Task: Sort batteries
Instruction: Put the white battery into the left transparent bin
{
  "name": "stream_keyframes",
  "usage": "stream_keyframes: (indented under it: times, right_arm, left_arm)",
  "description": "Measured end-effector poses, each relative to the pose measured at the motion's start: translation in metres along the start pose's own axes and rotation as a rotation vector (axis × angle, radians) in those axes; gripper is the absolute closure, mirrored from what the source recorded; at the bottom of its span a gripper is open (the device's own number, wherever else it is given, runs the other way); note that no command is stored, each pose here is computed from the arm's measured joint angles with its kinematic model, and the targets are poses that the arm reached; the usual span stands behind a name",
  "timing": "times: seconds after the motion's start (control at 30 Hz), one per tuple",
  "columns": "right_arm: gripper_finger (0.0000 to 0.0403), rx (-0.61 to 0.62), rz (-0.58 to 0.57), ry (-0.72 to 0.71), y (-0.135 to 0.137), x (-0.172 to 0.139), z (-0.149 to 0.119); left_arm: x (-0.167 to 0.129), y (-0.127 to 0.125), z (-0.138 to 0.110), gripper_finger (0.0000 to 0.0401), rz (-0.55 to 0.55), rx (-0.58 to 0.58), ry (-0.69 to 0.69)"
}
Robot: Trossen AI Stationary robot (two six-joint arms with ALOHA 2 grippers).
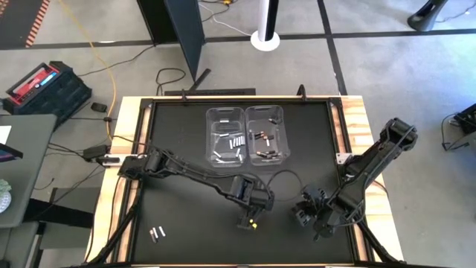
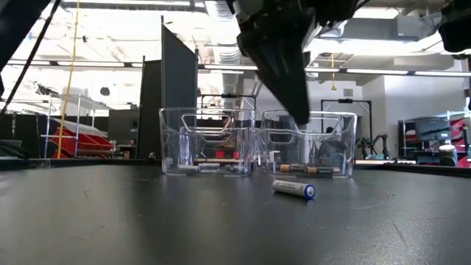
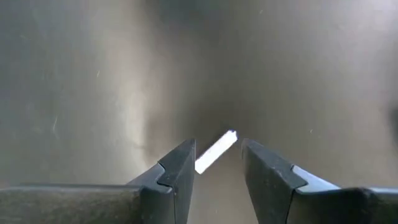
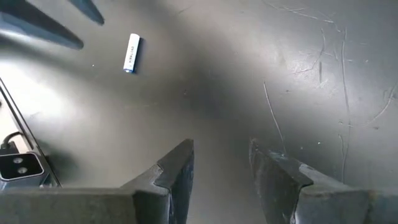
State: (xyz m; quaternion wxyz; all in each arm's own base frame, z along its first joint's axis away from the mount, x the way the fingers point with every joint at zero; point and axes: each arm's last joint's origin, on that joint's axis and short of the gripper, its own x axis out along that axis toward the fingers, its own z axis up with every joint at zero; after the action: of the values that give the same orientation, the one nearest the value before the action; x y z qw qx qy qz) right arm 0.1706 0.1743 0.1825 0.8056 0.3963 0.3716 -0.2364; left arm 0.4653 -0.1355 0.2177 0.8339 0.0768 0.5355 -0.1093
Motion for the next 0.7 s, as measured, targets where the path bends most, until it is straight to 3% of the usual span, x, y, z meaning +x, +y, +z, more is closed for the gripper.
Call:
stream_keyframes:
  times: [0.47,0.7]
  right_arm:
    - [0.0230,-0.016,-0.007,-0.001,-0.001,0.000,0.000]
    - [0.0230,-0.018,-0.008,-0.002,-0.001,0.000,0.000]
  left_arm:
    - [0.038,-0.003,-0.018,0.0274,-0.077,0.230,0.116]
    - [0.042,-0.001,-0.016,0.0274,-0.021,0.264,0.106]
